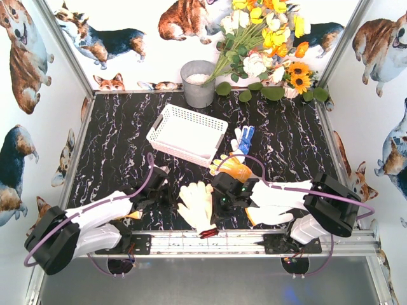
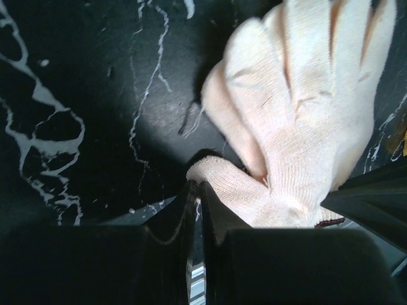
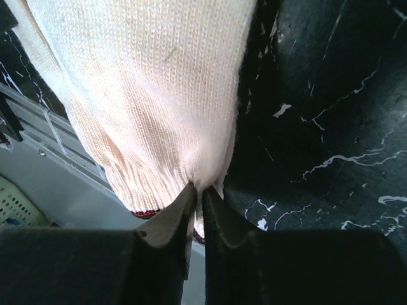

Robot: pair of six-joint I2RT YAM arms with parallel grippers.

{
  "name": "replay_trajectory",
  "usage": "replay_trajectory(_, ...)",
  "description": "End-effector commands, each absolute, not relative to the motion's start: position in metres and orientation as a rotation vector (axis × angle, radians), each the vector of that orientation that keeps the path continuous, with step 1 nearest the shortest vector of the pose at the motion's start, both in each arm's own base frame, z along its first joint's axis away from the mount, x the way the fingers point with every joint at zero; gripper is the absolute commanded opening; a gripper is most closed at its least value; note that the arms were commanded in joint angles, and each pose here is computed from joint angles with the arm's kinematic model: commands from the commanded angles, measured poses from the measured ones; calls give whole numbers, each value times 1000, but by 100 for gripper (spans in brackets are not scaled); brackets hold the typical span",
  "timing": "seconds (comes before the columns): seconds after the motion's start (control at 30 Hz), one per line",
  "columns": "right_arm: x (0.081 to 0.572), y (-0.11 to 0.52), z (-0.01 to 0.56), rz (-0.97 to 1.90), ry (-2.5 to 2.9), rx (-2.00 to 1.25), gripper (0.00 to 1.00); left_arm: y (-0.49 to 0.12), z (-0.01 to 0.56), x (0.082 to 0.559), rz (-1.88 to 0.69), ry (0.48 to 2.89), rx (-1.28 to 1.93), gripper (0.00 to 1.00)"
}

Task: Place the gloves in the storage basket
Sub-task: Pair the glove with the glove.

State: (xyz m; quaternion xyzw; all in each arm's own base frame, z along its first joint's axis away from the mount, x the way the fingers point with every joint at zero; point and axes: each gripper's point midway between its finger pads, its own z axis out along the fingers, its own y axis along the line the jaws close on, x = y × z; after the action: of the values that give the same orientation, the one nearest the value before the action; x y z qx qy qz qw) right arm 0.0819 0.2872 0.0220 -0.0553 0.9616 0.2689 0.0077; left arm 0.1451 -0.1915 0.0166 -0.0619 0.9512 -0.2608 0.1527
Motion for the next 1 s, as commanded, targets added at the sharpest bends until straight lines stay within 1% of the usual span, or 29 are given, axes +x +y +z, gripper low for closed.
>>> replay_trajectory(0.0,91,297,43,874,2917,-215,17,-190,7,143,-728,2761,-135,0)
replay_trajectory(0.17,97,288,63,838,2839,-217,35,-189,4,143,-716,2766,-127,0)
replay_trajectory(0.23,100,280,68,767,2809,-258,40,-189,5,143,-716,2763,-128,0)
replay_trajectory(0.3,101,272,73,651,2776,-330,42,-189,4,143,-716,2764,-130,0)
replay_trajectory(0.4,104,270,88,477,2686,-484,44,-188,5,143,-716,2761,-130,0)
replay_trajectory(0.47,101,282,102,438,2626,-594,45,-188,5,143,-715,2761,-133,0)
replay_trajectory(0.57,91,298,105,389,2580,-712,44,-188,5,143,-716,2757,-135,0)
replay_trajectory(0.73,78,321,89,402,2578,-772,43,-188,6,143,-716,2754,-135,0)
replay_trajectory(0.97,67,325,68,379,2608,-841,43,-188,6,142,-721,2754,-131,0)
